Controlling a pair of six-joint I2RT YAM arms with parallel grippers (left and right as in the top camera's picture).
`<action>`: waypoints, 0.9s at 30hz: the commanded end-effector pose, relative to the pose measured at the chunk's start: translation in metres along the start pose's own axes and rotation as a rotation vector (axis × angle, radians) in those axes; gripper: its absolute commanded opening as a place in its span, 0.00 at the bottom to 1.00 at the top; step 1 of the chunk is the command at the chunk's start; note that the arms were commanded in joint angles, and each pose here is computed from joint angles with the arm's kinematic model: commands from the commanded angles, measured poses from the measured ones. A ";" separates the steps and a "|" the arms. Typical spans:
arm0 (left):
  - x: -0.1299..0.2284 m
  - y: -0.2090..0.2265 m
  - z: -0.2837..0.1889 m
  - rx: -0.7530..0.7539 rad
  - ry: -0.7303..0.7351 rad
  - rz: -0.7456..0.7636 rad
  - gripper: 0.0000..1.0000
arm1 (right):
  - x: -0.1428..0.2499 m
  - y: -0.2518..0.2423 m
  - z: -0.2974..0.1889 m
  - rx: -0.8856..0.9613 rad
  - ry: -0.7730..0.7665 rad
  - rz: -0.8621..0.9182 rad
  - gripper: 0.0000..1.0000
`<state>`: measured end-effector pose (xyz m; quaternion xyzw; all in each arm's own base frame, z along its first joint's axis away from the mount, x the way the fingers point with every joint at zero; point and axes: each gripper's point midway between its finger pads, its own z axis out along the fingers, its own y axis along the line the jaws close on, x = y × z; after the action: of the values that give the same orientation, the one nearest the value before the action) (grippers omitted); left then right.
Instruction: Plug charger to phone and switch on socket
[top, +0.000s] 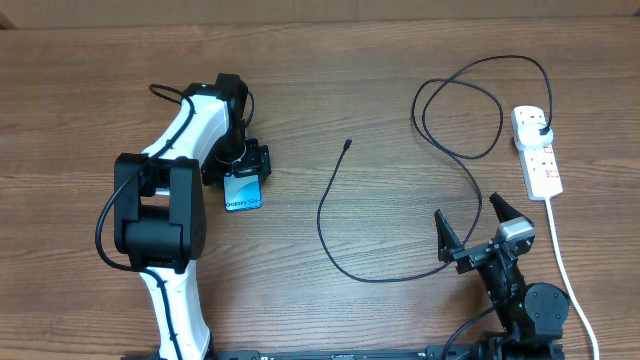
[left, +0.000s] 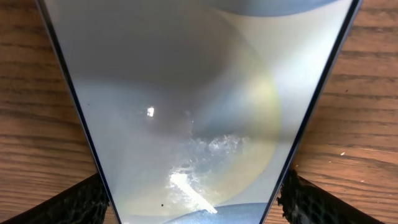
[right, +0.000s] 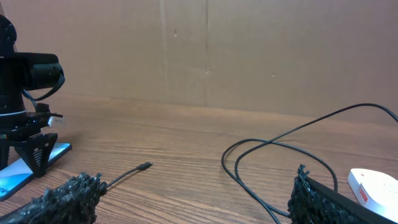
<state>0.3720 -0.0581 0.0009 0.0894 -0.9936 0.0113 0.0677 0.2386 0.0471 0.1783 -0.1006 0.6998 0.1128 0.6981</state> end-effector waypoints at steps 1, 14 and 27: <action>0.009 -0.003 0.010 0.006 0.042 0.020 0.91 | 0.002 0.000 0.000 0.001 -0.005 -0.003 1.00; 0.009 -0.003 0.010 0.006 0.042 0.020 0.91 | 0.002 0.000 0.000 0.001 -0.005 -0.003 1.00; 0.010 -0.002 0.010 0.005 0.045 0.020 0.76 | 0.002 0.000 0.000 0.001 -0.005 -0.003 1.00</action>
<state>0.3708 -0.0580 0.0009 0.0893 -0.9935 0.0110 0.0701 0.2386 0.0471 0.1782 -0.1006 0.7000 0.1129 0.6980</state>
